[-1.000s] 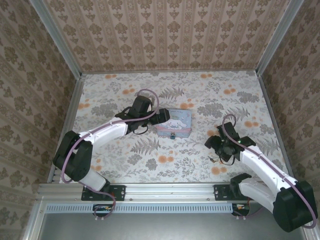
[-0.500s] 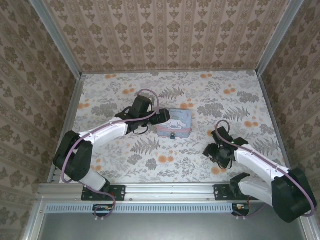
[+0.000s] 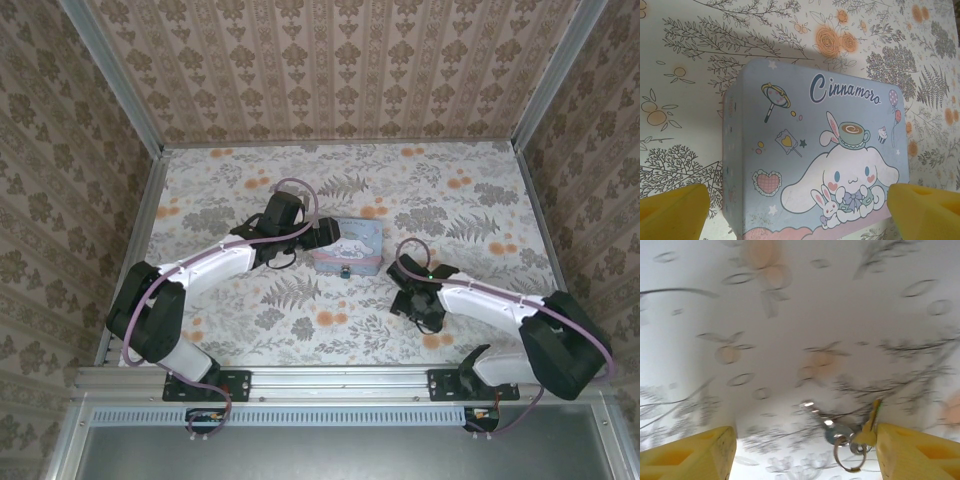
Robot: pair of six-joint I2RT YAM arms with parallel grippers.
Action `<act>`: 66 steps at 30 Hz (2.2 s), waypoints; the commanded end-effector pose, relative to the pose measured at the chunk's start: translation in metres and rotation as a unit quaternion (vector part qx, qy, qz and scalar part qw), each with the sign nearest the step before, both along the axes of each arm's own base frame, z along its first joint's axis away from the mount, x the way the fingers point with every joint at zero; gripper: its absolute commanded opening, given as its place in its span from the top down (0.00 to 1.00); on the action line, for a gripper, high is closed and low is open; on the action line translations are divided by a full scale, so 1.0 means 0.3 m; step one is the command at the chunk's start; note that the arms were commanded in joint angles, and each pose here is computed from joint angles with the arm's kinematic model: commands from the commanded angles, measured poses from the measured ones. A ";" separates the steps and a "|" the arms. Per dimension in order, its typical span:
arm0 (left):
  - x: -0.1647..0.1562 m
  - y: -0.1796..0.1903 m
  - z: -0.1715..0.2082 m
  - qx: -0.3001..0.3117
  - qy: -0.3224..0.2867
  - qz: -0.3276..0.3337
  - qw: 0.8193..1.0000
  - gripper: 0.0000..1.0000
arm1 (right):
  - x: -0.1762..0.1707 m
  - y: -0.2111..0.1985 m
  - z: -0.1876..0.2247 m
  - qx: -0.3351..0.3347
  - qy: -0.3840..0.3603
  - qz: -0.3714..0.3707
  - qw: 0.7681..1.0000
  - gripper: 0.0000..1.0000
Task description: Unlock a padlock with a key
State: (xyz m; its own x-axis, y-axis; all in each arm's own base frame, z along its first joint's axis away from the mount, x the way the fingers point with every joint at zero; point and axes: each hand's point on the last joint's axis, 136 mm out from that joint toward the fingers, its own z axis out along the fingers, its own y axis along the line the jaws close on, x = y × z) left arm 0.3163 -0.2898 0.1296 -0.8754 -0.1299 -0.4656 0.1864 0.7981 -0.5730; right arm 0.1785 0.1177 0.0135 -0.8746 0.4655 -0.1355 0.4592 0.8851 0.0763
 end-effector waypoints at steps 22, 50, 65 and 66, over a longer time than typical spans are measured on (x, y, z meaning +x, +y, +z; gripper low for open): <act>-0.063 0.101 0.019 0.022 0.001 0.011 1.000 0.00 | 0.188 0.246 0.139 0.122 -0.120 0.076 0.982 0.32; -0.078 0.081 -0.011 0.015 0.019 -0.003 1.000 0.00 | 0.163 0.218 0.015 0.008 -0.049 0.235 0.971 0.50; -0.065 0.060 -0.037 0.013 0.029 -0.003 0.999 0.00 | 0.143 0.211 -0.029 -0.019 -0.030 0.268 0.963 0.63; -0.064 0.058 -0.035 0.013 0.029 -0.003 0.999 0.00 | 0.144 0.211 -0.030 -0.021 -0.030 0.269 0.963 0.65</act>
State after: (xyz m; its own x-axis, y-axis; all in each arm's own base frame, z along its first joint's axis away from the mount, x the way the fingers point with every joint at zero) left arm 0.2925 -0.2666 0.1116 -0.9077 -0.1136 -0.4040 0.1393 0.8265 -0.5455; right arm 0.2279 0.1849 0.0138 -0.9722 -0.0189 -0.2332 -0.0425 0.9944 0.0963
